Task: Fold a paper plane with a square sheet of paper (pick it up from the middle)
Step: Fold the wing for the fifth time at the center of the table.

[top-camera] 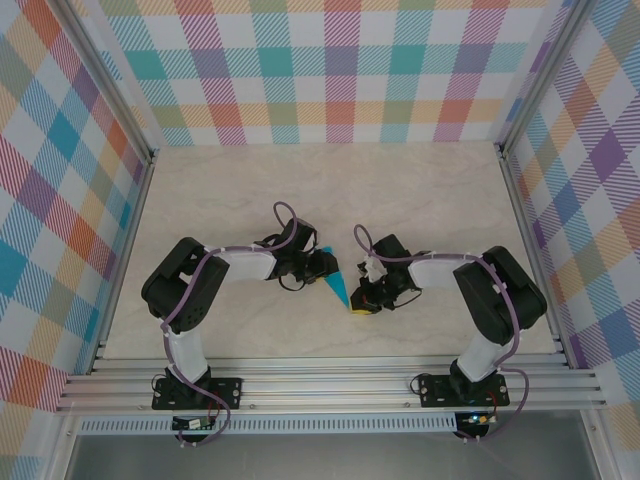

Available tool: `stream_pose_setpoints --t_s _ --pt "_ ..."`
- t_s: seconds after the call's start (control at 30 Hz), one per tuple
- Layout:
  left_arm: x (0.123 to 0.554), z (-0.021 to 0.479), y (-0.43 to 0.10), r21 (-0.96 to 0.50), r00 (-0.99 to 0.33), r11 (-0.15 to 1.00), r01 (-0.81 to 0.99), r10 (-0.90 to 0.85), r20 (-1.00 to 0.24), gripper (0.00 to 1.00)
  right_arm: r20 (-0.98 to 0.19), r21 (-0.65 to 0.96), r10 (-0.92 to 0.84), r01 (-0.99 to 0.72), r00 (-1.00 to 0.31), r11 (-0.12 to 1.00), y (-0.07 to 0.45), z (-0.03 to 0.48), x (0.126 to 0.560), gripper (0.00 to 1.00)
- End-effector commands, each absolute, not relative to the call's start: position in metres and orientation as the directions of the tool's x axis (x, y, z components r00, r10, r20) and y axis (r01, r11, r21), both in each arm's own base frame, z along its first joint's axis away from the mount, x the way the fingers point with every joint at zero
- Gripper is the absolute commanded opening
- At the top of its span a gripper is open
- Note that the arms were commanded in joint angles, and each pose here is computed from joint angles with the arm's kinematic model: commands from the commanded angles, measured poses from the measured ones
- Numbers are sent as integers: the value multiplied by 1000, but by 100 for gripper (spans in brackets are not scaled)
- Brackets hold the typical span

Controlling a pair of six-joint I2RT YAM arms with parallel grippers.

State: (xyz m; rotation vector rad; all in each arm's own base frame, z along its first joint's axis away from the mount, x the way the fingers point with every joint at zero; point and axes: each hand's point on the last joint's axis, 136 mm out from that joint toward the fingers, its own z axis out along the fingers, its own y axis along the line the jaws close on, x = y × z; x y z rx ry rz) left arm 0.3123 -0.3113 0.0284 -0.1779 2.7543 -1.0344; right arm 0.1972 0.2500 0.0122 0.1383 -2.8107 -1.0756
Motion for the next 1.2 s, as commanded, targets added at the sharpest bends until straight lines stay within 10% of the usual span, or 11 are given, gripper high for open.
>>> stream_pose_setpoints --t_s 0.0,0.6,1.17 --pt "300 0 -298 -587 -982 804 -94 -172 -79 37 88 622 -121 -40 -989 782 240 17 192 4" --pt "301 3 -301 -599 -981 795 -92 -174 -81 37 -16 764 -47 -43 -999 644 296 53 258 6" --pt "305 17 -307 -623 -982 780 -56 -156 -107 39 131 565 -23 55 -991 823 255 -22 231 3"
